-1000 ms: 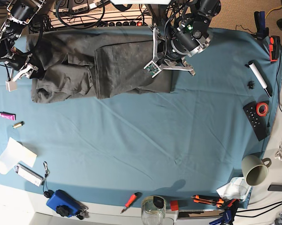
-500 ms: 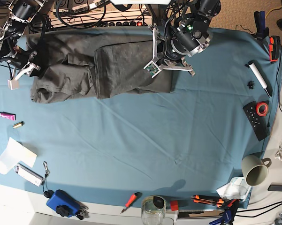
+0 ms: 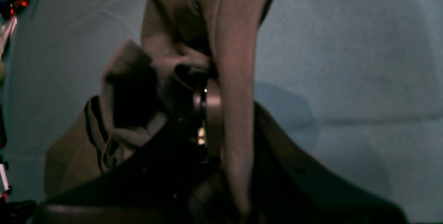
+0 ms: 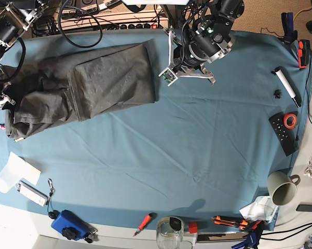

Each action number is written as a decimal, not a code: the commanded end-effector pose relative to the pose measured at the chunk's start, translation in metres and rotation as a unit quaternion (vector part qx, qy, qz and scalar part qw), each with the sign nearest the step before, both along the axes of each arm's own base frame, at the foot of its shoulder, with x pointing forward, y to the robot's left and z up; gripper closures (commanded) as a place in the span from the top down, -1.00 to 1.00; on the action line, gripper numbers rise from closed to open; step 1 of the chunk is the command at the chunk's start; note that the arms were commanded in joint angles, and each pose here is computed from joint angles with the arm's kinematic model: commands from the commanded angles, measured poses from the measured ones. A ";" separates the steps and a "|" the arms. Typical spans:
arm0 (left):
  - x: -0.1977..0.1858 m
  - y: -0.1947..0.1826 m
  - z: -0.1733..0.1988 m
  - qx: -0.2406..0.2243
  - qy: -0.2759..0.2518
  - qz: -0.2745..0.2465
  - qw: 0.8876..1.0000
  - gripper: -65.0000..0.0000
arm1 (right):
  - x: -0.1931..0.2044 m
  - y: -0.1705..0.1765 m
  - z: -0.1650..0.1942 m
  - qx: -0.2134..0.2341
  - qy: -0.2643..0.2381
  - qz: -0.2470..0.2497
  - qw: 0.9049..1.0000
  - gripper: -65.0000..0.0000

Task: Fold the T-shirt properly
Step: 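Lift the strip end with the right gripper and fold it over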

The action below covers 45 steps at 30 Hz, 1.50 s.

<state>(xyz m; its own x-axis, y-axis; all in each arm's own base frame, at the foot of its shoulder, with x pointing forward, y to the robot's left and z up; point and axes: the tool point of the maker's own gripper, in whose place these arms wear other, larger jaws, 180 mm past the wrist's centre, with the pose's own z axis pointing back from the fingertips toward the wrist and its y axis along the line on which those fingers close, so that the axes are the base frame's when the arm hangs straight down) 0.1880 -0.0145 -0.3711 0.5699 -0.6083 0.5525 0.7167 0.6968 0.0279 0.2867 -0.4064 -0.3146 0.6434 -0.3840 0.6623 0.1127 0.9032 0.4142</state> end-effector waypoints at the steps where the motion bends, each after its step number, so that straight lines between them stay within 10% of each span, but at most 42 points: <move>1: 0.005 -0.004 0.010 -0.014 -0.015 0.006 1.000 -1.00 | 0.009 -0.012 0.024 -0.017 -0.030 -0.003 0.999 -1.00; 14: 0.018 0.042 0.029 0.052 -0.067 0.128 0.988 -1.00 | 0.018 0.036 0.075 0.117 -0.170 0.072 0.976 -1.00; 23: 0.012 0.046 0.037 0.053 -0.076 0.134 0.987 -1.00 | -0.001 0.098 0.024 0.119 -0.066 0.171 0.976 -1.00; 32: 0.011 0.046 0.036 0.053 -0.075 0.134 0.987 -1.00 | -0.030 0.190 0.060 0.030 -0.102 0.325 0.940 -1.00; 45: 0.013 0.082 0.059 0.092 -0.121 0.225 0.963 -1.00 | -0.065 0.252 0.041 0.089 -0.091 0.364 0.923 -1.00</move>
